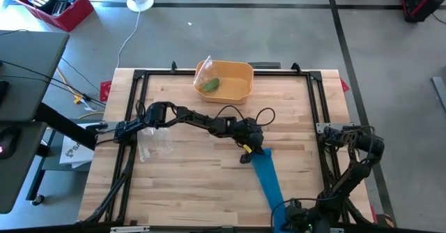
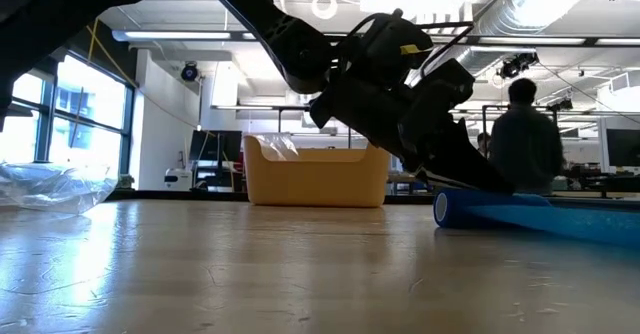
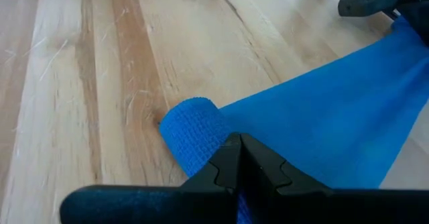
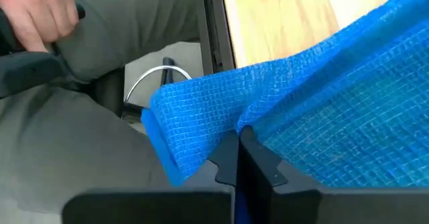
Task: Roll bandage
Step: Roll the blue bandage
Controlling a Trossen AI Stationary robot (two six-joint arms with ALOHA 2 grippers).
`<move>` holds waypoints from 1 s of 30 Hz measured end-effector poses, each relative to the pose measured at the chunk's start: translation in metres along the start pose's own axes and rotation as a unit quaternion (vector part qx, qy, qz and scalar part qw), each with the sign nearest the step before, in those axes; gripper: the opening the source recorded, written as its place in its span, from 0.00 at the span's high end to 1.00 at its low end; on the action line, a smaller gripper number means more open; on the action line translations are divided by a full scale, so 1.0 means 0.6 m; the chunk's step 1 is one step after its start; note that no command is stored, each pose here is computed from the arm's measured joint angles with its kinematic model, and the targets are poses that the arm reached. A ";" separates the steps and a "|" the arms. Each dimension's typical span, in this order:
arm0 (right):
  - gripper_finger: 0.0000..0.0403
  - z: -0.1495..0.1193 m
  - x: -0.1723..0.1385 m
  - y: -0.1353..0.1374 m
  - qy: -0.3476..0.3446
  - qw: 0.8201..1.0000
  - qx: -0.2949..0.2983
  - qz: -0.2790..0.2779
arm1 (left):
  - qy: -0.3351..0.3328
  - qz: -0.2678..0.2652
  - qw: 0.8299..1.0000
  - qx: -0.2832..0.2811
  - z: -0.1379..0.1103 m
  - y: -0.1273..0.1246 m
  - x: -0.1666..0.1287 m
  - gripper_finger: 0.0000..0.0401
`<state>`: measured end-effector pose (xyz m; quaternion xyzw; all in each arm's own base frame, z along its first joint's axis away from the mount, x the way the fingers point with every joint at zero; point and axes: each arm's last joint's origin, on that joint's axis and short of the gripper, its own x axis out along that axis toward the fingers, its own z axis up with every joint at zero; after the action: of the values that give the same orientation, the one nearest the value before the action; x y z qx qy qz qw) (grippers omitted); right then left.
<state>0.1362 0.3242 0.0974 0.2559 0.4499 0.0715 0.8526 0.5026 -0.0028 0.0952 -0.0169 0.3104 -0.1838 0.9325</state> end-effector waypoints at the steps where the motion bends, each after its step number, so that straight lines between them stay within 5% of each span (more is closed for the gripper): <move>1: 1.00 0.001 0.000 0.001 0.002 1.000 -0.003 -0.001 | 0.000 0.000 1.000 0.000 0.000 0.000 0.000 0.98; 21: 1.00 0.050 -0.051 0.088 0.077 0.984 -0.096 -0.128 | -0.001 -0.001 1.000 -0.003 0.000 -0.002 0.001 0.98; 30: 1.00 0.098 -0.038 0.076 0.100 0.973 -0.150 -0.148 | -0.004 -0.002 1.000 -0.004 0.001 -0.003 0.001 0.98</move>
<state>0.1751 0.3337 0.1640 0.0476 0.5499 0.0365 0.8331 0.5029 -0.0046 0.0952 -0.0214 0.3077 -0.1840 0.9333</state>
